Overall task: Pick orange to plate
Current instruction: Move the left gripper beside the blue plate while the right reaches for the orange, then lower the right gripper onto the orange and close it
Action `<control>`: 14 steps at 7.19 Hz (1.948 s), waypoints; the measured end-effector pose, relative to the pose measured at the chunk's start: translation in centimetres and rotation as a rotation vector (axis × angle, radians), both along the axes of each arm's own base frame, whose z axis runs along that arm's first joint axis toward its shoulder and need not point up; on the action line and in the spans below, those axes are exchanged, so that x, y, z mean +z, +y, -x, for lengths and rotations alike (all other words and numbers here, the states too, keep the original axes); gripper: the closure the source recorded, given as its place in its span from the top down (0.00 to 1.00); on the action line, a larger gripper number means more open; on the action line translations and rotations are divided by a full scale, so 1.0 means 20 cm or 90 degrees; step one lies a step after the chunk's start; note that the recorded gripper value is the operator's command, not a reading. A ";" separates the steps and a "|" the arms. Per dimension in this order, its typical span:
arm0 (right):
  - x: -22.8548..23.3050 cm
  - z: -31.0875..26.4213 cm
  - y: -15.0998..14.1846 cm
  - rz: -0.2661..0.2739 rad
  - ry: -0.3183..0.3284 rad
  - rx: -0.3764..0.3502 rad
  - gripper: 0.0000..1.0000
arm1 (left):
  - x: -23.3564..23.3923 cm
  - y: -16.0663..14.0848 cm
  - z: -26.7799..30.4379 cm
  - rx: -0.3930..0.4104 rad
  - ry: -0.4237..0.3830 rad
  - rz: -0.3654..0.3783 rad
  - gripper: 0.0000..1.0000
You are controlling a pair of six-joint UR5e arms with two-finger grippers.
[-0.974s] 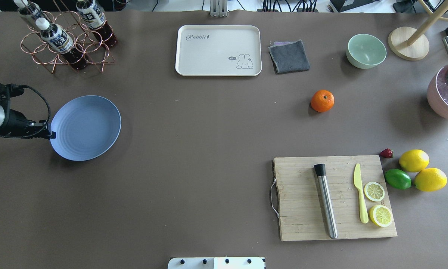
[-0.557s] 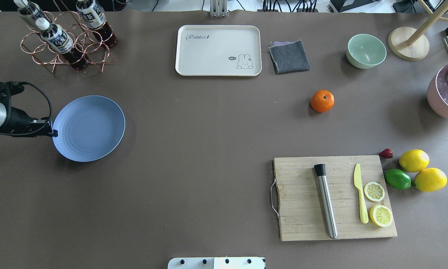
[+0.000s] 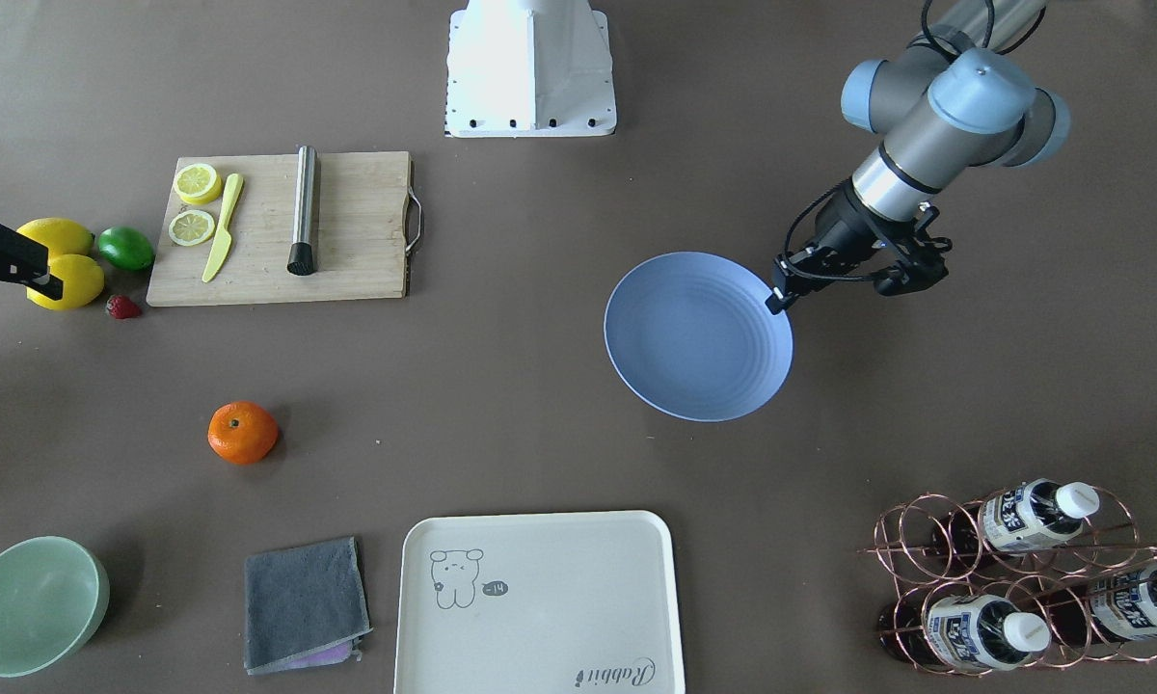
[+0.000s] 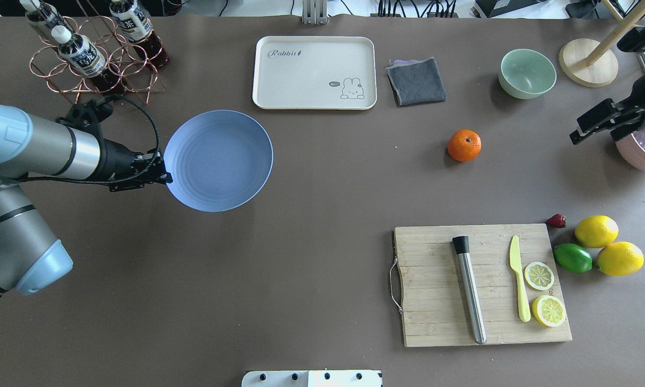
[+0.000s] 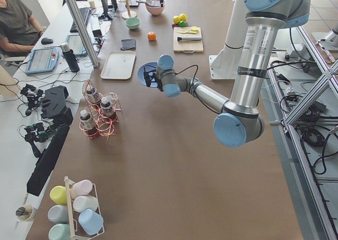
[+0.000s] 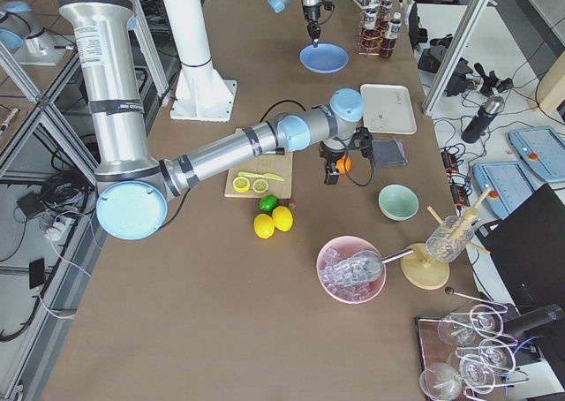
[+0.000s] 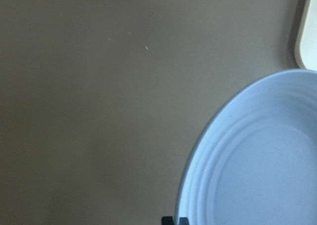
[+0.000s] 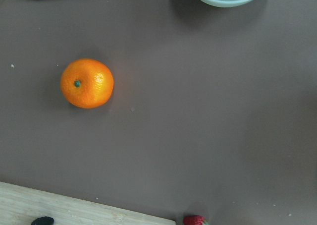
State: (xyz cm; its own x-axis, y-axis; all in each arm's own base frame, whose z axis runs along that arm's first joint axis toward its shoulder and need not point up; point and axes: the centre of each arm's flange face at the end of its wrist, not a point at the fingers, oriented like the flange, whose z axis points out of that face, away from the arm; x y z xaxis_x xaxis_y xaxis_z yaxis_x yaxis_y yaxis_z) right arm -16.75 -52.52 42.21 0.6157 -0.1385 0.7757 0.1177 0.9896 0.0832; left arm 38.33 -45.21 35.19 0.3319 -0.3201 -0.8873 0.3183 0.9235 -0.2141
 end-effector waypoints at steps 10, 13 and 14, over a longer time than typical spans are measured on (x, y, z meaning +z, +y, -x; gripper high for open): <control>-0.03 0.98 -0.07 -0.016 0.072 0.053 0.98 | -0.36 0.49 -0.72 0.024 -0.048 -0.004 0.00; 0.03 1.09 -0.20 -0.033 0.074 0.058 0.92 | -0.38 0.50 -0.73 0.023 -0.044 -0.006 0.78; 0.05 1.10 -0.22 -0.041 0.084 0.061 0.91 | -0.39 0.50 -0.73 0.017 -0.044 -0.011 0.80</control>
State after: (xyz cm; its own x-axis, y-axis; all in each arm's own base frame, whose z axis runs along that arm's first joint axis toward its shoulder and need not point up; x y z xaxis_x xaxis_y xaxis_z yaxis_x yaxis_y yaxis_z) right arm -38.67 -56.96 43.16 0.7239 -0.1205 0.6793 0.0367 0.9900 0.1364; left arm 52.94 -35.17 27.49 0.4005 -0.2958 -0.8672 0.3070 0.9351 -0.1772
